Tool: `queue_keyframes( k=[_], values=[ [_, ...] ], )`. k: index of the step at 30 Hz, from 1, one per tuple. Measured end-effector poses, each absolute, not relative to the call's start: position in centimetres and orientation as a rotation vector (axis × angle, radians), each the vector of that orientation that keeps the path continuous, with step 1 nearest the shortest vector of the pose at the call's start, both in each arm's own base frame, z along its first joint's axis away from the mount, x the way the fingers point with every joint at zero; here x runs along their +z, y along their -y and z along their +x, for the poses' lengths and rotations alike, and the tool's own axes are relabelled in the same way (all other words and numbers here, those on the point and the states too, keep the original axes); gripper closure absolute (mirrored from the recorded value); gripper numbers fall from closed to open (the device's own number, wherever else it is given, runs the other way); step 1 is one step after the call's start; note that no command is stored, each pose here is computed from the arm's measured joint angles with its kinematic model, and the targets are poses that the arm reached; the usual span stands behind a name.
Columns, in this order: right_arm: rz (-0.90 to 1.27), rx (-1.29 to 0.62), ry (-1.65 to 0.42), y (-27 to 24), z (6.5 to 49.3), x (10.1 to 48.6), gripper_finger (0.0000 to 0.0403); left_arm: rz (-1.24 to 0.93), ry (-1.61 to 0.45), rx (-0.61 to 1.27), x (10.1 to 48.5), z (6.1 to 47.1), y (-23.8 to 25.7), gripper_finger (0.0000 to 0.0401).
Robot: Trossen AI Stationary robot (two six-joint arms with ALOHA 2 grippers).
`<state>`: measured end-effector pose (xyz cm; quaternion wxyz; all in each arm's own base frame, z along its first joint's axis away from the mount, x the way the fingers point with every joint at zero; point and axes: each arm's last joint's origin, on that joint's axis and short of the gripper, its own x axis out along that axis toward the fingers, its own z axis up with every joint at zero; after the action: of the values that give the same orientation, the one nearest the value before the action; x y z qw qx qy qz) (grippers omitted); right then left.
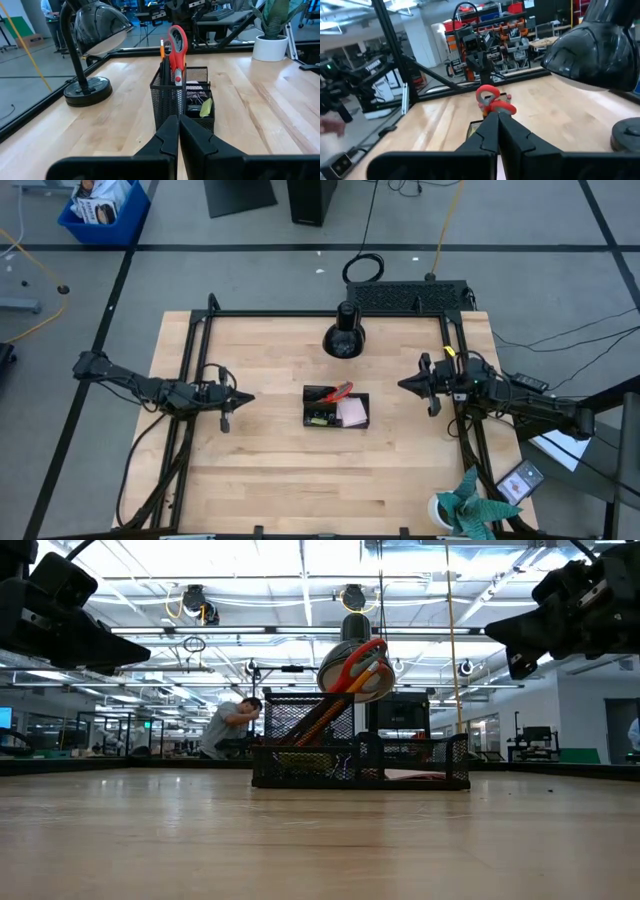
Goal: Pick and place office supplies into organizer
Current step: Return to Home Position
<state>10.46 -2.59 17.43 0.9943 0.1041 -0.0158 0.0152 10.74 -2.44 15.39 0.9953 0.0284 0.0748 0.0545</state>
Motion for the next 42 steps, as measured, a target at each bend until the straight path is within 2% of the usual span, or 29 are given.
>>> queue_keyframes(
  k=[42],
  values=[
    [0.236,0.031,0.033,2.59,10.46,17.45,0.0403,0.057,-0.150,0.110,15.39,10.74,2.44,0.0380]
  ],
)
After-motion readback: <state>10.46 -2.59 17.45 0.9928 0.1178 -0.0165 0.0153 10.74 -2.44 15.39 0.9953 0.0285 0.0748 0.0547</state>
